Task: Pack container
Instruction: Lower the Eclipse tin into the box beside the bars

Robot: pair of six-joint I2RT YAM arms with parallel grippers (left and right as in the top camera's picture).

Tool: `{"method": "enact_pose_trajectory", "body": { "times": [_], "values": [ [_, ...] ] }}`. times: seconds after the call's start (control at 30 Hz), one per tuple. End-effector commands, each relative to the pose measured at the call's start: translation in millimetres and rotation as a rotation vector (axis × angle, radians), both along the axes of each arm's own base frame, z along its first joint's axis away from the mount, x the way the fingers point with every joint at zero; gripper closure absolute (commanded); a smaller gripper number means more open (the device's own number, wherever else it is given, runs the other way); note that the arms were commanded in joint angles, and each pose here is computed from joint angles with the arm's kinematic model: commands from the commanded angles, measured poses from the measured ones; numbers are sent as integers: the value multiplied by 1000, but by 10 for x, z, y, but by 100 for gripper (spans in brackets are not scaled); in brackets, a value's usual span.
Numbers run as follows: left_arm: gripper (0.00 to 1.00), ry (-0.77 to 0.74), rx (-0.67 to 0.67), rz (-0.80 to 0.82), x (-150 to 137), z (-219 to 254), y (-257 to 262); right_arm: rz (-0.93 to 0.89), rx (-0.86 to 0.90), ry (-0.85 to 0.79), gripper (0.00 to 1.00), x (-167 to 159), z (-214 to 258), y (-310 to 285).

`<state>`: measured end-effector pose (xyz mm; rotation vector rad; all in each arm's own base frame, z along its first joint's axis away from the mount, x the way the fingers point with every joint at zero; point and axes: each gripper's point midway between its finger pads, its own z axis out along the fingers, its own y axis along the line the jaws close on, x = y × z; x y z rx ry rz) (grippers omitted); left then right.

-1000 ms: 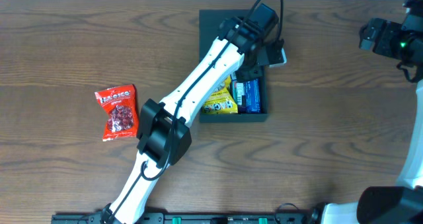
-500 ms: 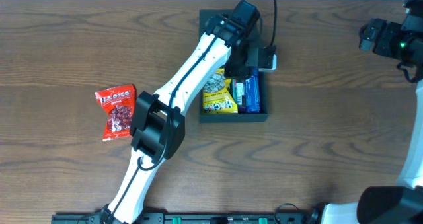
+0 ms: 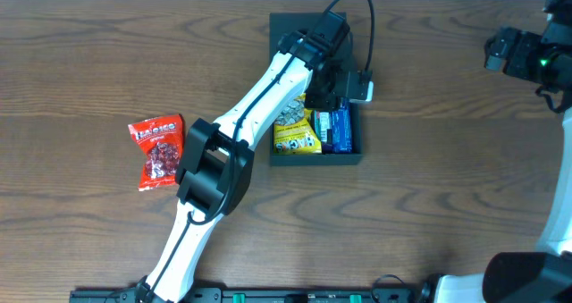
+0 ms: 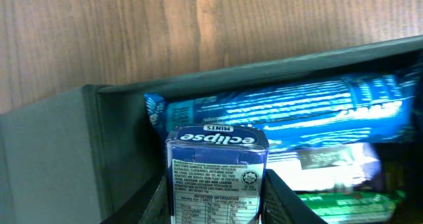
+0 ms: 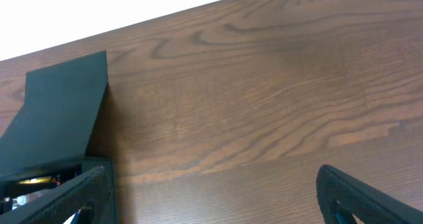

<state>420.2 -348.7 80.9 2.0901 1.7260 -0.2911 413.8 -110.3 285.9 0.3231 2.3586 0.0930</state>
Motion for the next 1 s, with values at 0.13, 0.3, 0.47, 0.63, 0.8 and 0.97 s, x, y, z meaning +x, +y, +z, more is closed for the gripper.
{"method": "enact_pose_trajectory", "body": {
  "times": [0.13,0.3,0.47,0.63,0.8,0.97],
  "values": [
    [94,-35,-60,41,131,150,-35,2,-10,14,1,-29,-37,-39],
    [94,133,-166,429,205,246,-162,2,-4,29,1,-57,-63,-28],
    [94,285,-299,768,354,358,-277,2,-4,29,1,-57,-63,-28],
    [94,445,-329,1151,409,306,-168,2,-4,29,1,-57,-63,-29],
    [94,483,-249,1401,316,153,43,2,-4,29,1,-57,-63,-28],
    [94,407,-158,1602,263,35,339,2,-4,29,1,-57,-63,-28]
  ]
}}
